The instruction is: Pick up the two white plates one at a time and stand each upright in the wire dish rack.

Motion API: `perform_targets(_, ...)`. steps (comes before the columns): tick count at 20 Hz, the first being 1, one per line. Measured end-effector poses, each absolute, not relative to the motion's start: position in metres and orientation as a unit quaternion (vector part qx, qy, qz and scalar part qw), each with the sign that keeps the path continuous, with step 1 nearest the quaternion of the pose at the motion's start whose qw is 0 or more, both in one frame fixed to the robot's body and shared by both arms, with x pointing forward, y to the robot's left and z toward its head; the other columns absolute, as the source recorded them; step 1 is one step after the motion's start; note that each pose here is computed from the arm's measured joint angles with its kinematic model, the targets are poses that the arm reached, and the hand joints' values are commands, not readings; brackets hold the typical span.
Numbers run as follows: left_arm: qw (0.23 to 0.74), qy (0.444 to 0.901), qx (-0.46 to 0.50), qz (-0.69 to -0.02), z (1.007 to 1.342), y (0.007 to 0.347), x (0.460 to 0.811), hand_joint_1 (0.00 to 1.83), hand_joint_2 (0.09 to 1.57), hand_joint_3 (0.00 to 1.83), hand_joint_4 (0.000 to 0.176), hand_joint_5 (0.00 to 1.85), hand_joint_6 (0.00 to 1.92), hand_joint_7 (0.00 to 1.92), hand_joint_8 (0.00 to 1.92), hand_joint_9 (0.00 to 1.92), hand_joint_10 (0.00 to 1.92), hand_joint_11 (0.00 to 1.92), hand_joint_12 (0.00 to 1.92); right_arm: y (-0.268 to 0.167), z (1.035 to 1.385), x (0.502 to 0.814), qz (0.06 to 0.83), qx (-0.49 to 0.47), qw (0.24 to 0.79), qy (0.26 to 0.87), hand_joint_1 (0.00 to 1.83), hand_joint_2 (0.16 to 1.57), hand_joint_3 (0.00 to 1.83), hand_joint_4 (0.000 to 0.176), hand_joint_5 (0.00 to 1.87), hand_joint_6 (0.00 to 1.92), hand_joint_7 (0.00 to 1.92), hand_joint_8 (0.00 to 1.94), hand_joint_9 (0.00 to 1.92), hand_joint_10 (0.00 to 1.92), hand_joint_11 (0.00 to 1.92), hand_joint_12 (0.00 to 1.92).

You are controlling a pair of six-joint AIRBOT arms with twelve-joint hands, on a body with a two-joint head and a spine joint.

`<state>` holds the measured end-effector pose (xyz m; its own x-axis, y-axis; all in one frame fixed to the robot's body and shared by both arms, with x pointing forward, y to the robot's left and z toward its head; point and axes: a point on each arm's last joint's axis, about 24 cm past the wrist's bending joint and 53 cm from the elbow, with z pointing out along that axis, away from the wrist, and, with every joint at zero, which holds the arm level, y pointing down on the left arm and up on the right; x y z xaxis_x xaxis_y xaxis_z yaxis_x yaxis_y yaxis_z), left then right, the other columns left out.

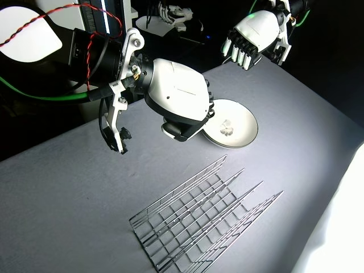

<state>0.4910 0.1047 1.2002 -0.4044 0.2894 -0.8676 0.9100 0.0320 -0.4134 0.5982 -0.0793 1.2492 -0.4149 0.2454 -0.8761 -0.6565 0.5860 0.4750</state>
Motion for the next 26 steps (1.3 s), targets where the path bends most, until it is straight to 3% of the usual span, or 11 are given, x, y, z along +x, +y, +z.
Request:
perform_targets(1, 0.301, 0.654, 0.46, -0.519, 1.2, 0.107, 0.494, 0.0, 1.21, 0.05, 0.0, 0.0, 0.0, 0.0, 0.0, 0.0, 0.0, 0.0, 0.0, -0.08, 1.249, 0.599, 0.429, -0.144, 0.523, 0.722, 0.0, 1.22, 0.03, 0.0, 0.0, 0.0, 0.0, 0.0, 0.0, 0.0, 0.0, 0.0)
perform_targets(2, 0.304, 0.658, 0.458, -0.514, 1.198, 0.11, 0.498, 0.0, 1.22, 0.03, 0.0, 0.01, 0.0, 0.0, 0.0, 0.0, 0.0, 0.0, 0.0, -0.082, 1.248, 0.6, 0.427, -0.141, 0.524, 0.724, 0.0, 1.23, 0.02, 0.0, 0.0, 0.0, 0.0, 0.0, 0.0, 0.0, 0.0, 0.0)
perform_targets(8, 0.313, 0.652, 0.454, -0.52, 1.204, 0.11, 0.501, 0.0, 1.21, 0.02, 0.0, 0.03, 0.01, 0.0, 0.0, 0.0, 0.0, 0.0, 0.0, -0.082, 1.248, 0.601, 0.426, -0.141, 0.524, 0.724, 0.0, 1.21, 0.01, 0.0, 0.0, 0.0, 0.0, 0.0, 0.0, 0.0, 0.0, 0.0)
perform_targets(15, 0.304, 0.658, 0.492, -0.482, 1.182, 0.111, 0.503, 0.0, 1.2, 0.01, 0.0, 0.04, 0.01, 0.0, 0.0, 0.0, 0.0, 0.0, 0.0, -0.089, 1.248, 0.602, 0.419, -0.139, 0.527, 0.726, 0.0, 1.2, 0.0, 0.0, 0.0, 0.0, 0.0, 0.0, 0.0, 0.0, 0.0, 0.0)
perform_targets(16, 0.302, 0.66, 0.501, -0.471, 1.176, 0.113, 0.503, 0.0, 1.2, 0.01, 0.0, 0.05, 0.01, 0.01, 0.0, 0.0, 0.0, 0.0, 0.0, -0.09, 1.247, 0.603, 0.418, -0.139, 0.528, 0.727, 0.1, 1.21, 0.01, 0.0, 0.0, 0.0, 0.0, 0.0, 0.0, 0.0, 0.0, 0.0)
perform_targets(18, 0.295, 0.667, 0.513, -0.454, 1.164, 0.117, 0.507, 0.0, 1.2, 0.01, 0.0, 0.05, 0.01, 0.0, 0.0, 0.0, 0.0, 0.0, 0.0, -0.09, 1.247, 0.603, 0.418, -0.138, 0.528, 0.727, 0.5, 1.18, 0.0, 0.0, 0.0, 0.0, 0.0, 0.0, 0.0, 0.0, 0.0, 0.0)
perform_targets(20, 0.285, 0.673, 0.517, -0.445, 1.148, 0.118, 0.516, 0.0, 1.2, 0.01, 0.0, 0.05, 0.01, 0.01, 0.0, 0.0, 0.0, 0.0, 0.0, -0.088, 1.248, 0.602, 0.421, -0.139, 0.527, 0.725, 0.93, 1.01, 0.0, 0.0, 0.0, 0.0, 0.0, 0.0, 0.0, 0.0, 0.01, 0.01)
perform_targets(21, 0.282, 0.679, 0.518, -0.437, 1.139, 0.119, 0.525, 0.0, 1.2, 0.01, 0.0, 0.05, 0.01, 0.0, 0.0, 0.0, 0.0, 0.0, 0.0, -0.087, 1.248, 0.601, 0.422, -0.141, 0.527, 0.724, 1.02, 0.98, 0.0, 0.0, 0.0, 0.0, 0.0, 0.0, 0.0, 0.0, 0.04, 0.03)
perform_targets(22, 0.285, 0.692, 0.509, -0.426, 1.129, 0.123, 0.545, 0.0, 1.2, 0.0, 0.0, 0.07, 0.01, 0.02, 0.01, 0.0, 0.0, 0.0, 0.0, -0.088, 1.249, 0.602, 0.422, -0.14, 0.527, 0.724, 1.13, 0.89, 0.0, 0.0, 0.03, 0.02, 0.0, 0.0, 0.01, 0.01, 0.0, 0.4)
perform_targets(23, 0.288, 0.695, 0.506, -0.422, 1.126, 0.123, 0.553, 0.0, 1.2, 0.0, 0.0, 0.06, 0.01, 0.01, 0.0, 0.0, 0.0, 0.0, 0.0, -0.088, 1.249, 0.602, 0.422, -0.14, 0.527, 0.724, 1.15, 0.86, 0.0, 0.0, 0.06, 0.02, 0.02, 0.0, 0.03, 0.01, 0.0, 0.52)
perform_targets(26, 0.294, 0.704, 0.501, -0.408, 1.117, 0.125, 0.574, 0.0, 1.2, 0.0, 0.0, 0.06, 0.01, 0.0, 0.0, 0.0, 0.0, 0.0, 0.0, -0.088, 1.249, 0.602, 0.422, -0.14, 0.527, 0.724, 1.15, 0.86, 0.0, 0.0, 0.1, 0.02, 0.05, 0.01, 0.04, 0.01, 0.0, 0.58)
